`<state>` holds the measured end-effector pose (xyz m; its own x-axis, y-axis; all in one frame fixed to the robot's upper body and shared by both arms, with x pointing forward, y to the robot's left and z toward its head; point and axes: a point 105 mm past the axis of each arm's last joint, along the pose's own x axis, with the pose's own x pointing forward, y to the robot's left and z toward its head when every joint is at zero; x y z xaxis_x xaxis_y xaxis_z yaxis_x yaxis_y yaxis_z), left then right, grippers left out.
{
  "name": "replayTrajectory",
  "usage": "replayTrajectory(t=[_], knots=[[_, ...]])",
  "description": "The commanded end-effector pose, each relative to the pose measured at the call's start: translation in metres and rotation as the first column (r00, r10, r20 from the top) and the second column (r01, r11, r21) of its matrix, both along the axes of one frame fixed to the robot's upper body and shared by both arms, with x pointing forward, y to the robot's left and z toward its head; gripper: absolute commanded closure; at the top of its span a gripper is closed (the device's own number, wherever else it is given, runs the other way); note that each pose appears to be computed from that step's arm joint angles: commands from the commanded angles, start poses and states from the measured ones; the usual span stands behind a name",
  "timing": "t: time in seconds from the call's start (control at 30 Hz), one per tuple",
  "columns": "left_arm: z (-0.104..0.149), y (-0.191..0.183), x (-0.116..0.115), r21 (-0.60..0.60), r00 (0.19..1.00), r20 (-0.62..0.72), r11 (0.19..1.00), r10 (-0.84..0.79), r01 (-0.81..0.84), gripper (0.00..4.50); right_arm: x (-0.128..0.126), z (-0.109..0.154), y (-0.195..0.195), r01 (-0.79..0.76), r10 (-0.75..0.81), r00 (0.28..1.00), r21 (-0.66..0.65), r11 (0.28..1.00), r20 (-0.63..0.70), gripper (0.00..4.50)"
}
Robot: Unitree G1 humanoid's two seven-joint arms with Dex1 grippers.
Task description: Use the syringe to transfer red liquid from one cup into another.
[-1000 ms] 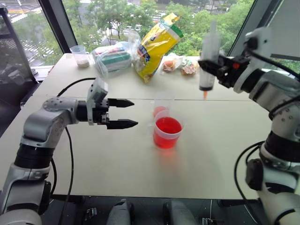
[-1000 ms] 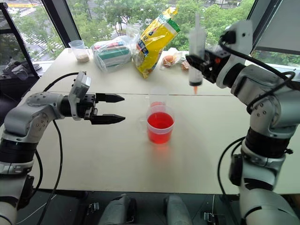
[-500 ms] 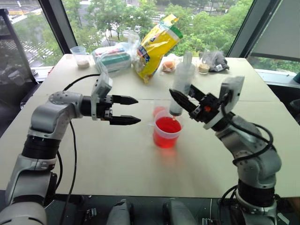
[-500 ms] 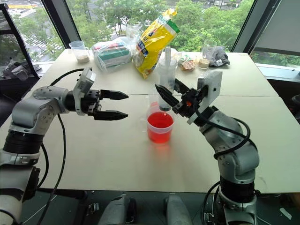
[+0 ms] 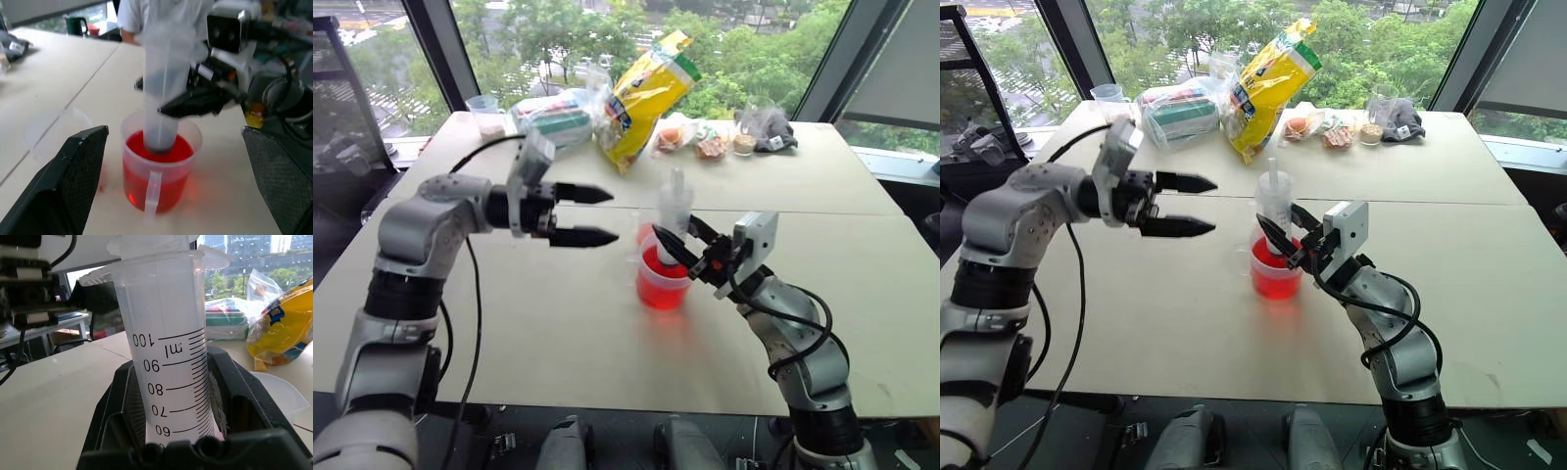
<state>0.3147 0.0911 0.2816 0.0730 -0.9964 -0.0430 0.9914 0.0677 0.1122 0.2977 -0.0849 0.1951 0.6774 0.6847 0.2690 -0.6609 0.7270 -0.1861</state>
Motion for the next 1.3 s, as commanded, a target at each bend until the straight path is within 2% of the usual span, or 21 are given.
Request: replayTrajectory(t=[0.03,0.2,0.33,0.57,1.07,1.17,1.3], knots=[[0.022,-0.004,-0.005,-0.058,0.999,0.032,0.997,-0.042,0.044,0.0,-0.003,0.007,0.0,0.001,-0.002,0.999,0.002,1.0,0.041,3.12],[0.032,-0.021,-0.014,-0.061,0.989,0.014,0.987,-0.15,0.15,0.0,-0.003,0.007,-0.002,0.005,-0.005,0.999,-0.009,1.0,0.04,3.12],[0.022,-0.027,-0.021,-0.008,0.979,0.007,0.979,-0.204,0.204,0.0,-0.002,0.007,-0.002,0.007,-0.006,0.999,-0.015,1.0,0.04,3.12],[0.01,-0.033,-0.018,0.031,0.977,0.008,0.976,-0.214,0.214,0.0,-0.001,0.009,-0.003,0.009,-0.008,0.999,-0.021,1.0,0.042,3.12],[0.003,-0.062,-0.015,-0.039,0.97,-0.03,0.97,-0.24,0.238,0.0,-0.004,0.007,-0.002,0.008,-0.007,0.999,-0.035,0.999,0.032,3.12],[0.002,-0.067,-0.014,-0.048,0.97,-0.037,0.97,-0.241,0.239,0.88,-0.005,0.006,-0.001,0.005,-0.004,1.0,-0.035,0.999,0.028,3.12],[0.001,-0.071,-0.014,-0.057,0.97,-0.04,0.97,-0.24,0.238,2.82,-0.006,0.006,0.0,0.001,0.0,1.0,-0.035,0.999,0.025,3.12]])
